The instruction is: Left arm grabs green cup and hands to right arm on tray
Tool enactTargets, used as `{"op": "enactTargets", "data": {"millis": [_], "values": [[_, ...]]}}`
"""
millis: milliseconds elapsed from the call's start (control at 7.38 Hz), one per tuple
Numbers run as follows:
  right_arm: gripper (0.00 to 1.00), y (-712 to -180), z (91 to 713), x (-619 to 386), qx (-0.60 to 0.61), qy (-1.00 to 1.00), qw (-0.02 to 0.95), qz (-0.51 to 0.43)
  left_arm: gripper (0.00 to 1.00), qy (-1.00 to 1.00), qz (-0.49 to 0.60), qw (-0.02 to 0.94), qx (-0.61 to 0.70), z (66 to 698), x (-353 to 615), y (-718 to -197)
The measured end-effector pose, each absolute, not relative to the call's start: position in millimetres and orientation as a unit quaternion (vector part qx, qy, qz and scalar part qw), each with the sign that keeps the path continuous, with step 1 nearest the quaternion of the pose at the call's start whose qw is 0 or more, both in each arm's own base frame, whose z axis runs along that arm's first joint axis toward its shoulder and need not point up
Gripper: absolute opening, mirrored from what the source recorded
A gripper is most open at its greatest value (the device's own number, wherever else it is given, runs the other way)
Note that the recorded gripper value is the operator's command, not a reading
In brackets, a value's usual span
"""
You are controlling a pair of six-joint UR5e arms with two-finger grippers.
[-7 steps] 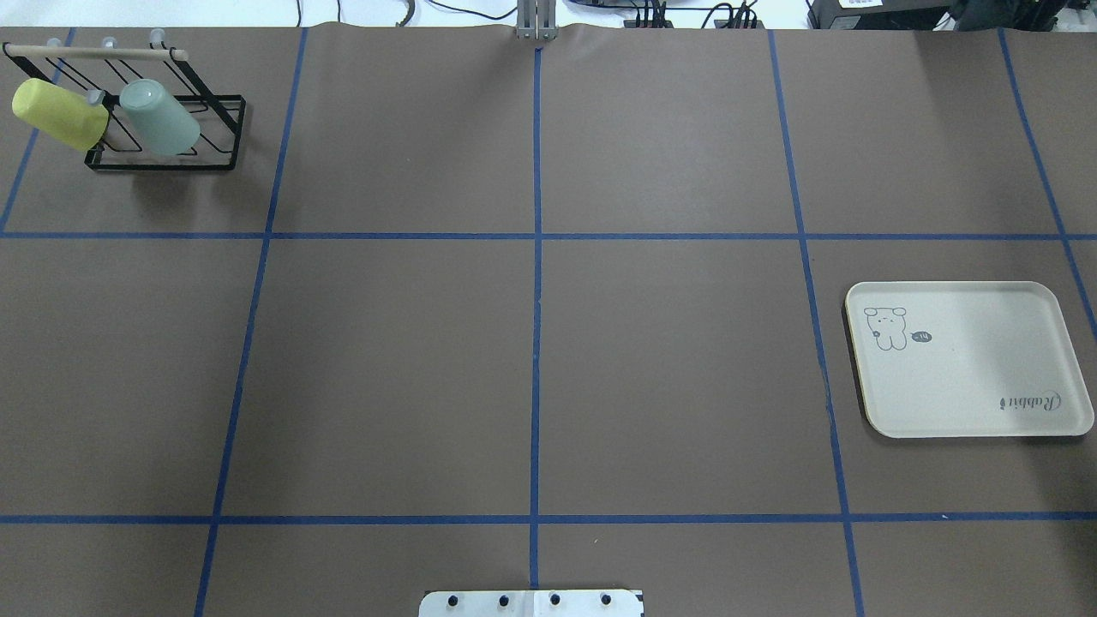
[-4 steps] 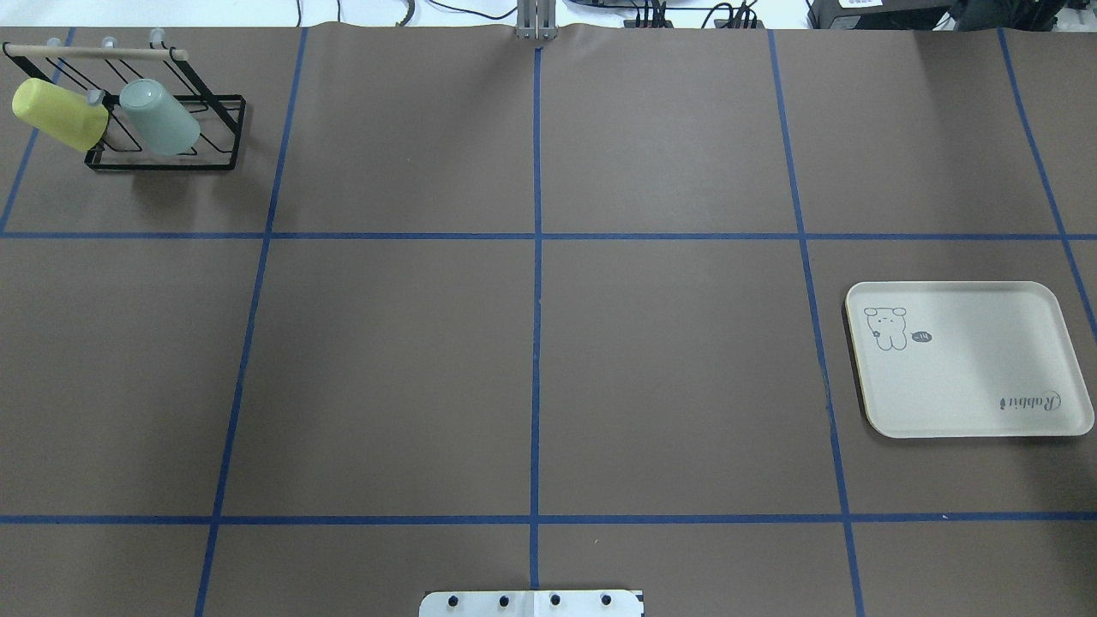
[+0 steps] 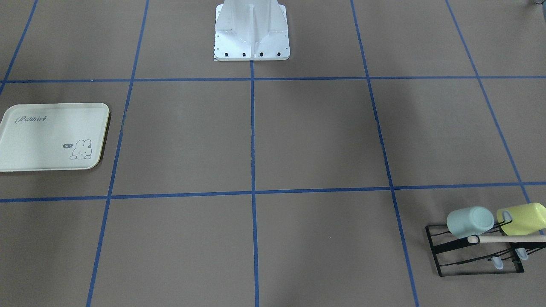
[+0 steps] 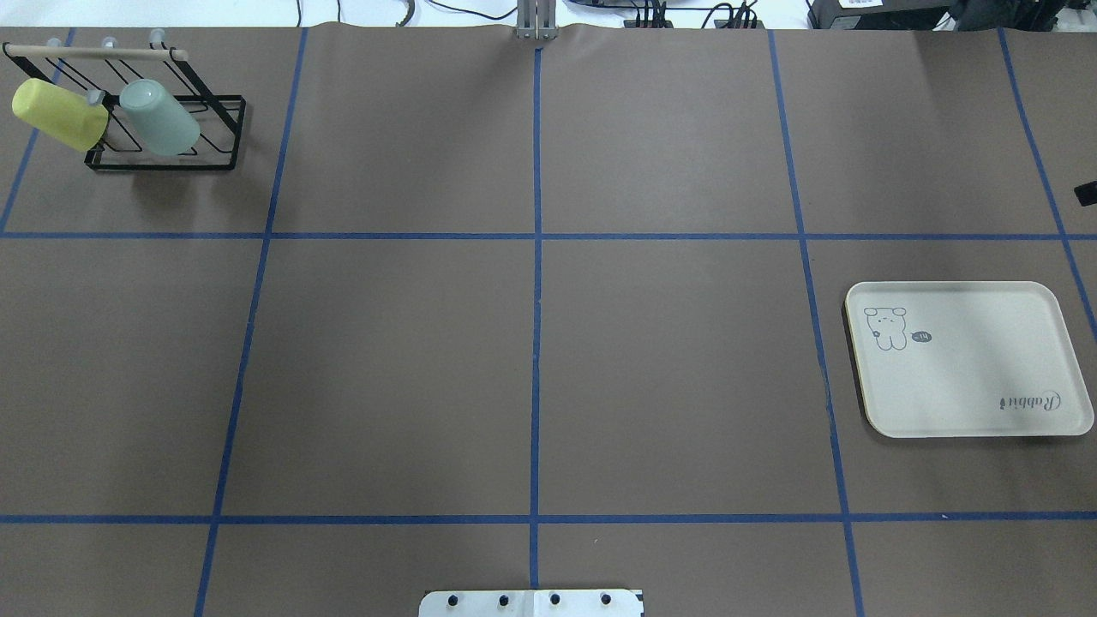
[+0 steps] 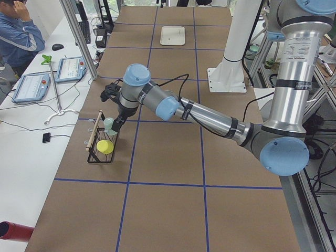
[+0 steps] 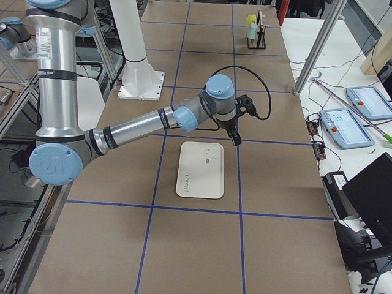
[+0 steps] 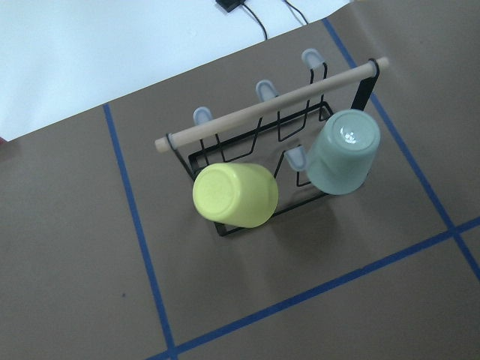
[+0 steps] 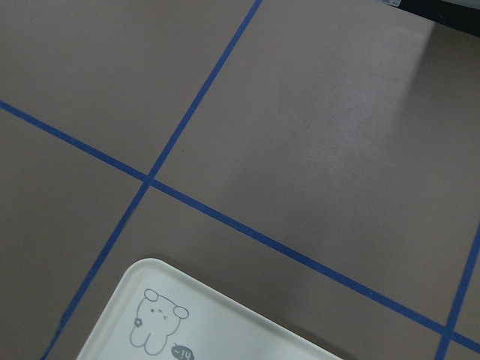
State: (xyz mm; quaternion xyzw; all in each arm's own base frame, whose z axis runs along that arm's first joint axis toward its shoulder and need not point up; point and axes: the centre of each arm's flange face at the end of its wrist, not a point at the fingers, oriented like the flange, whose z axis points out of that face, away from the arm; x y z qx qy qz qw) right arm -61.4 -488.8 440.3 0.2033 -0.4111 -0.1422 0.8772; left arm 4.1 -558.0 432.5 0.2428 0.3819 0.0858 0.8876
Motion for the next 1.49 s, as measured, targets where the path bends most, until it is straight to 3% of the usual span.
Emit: {"op": "enactTargets", "data": {"millis": [678,1492], "values": [[1.00,-510,371,-162,0.179,-0.445,0.869,-0.117,1.00,0.365,0.063,0.907,0.203,406,122,-654],[1.00,-518,348,-187,0.179,-0.454,0.866,-0.110,1.00,0.344,0.067,0.916,0.196,450,210,-701]]}}
